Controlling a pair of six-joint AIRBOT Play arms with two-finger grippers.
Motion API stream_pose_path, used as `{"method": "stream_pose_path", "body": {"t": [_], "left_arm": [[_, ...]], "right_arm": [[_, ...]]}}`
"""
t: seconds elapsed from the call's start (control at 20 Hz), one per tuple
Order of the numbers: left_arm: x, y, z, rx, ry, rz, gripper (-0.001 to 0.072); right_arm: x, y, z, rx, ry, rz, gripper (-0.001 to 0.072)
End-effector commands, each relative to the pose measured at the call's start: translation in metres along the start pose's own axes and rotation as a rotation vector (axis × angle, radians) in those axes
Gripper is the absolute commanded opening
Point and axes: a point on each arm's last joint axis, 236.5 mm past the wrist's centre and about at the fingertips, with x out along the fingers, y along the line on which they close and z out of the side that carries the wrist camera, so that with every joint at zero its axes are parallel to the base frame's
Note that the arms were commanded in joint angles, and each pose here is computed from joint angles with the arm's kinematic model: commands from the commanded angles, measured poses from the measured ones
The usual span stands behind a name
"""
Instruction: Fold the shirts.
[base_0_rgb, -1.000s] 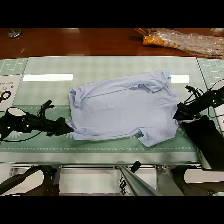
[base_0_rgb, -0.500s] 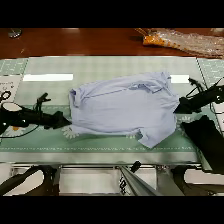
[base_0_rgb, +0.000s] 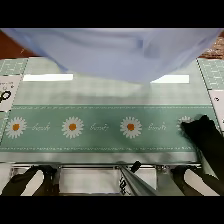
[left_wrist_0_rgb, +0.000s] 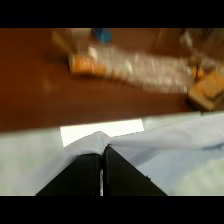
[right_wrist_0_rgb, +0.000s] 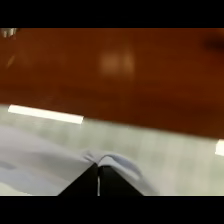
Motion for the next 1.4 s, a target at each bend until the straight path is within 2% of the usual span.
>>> {"method": "stream_pose_path", "body": {"t": [0.0,0.15,0.3,0.45,0.6,0.8,0.95,1.2,1.35], "left_arm": [[-0.089,-0.086,0.122,0.216,-0.348,-0.028,0.0015],[-0.154,-0.136,0.172,0.336,-0.555,-0.024,0.0014],[-0.207,-0.178,0.190,0.452,-0.664,-0.006,0.0014],[-0.231,-0.190,0.171,0.466,-0.620,0.041,0.0014],[-0.232,-0.171,0.134,0.405,-0.455,0.134,0.0014],[-0.206,-0.129,0.064,0.329,-0.111,0.218,0.0014],[-0.172,-0.087,-0.006,0.212,0.209,0.221,0.0014],[-0.114,-0.015,-0.131,-0.075,0.655,0.204,0.0014],[-0.065,0.034,-0.183,-0.173,0.729,0.207,0.0014]], "right_arm": [[-0.117,0.068,0.105,-0.160,-0.370,-0.092,0.0017],[-0.176,0.099,0.127,-0.209,-0.520,-0.147,0.0016],[-0.216,0.124,0.126,-0.230,-0.588,-0.171,0.0017],[-0.246,0.144,0.114,-0.252,-0.609,-0.200,0.0016],[-0.258,0.143,0.091,-0.236,-0.550,-0.255,0.0017],[-0.220,0.113,0.029,-0.173,-0.225,-0.288,0.0016],[-0.175,0.074,-0.047,-0.076,0.204,-0.263,0.0016],[-0.081,0.014,-0.109,0.142,0.535,-0.145,0.0016],[-0.027,-0.026,-0.136,0.229,0.654,-0.107,0.0016]]}}
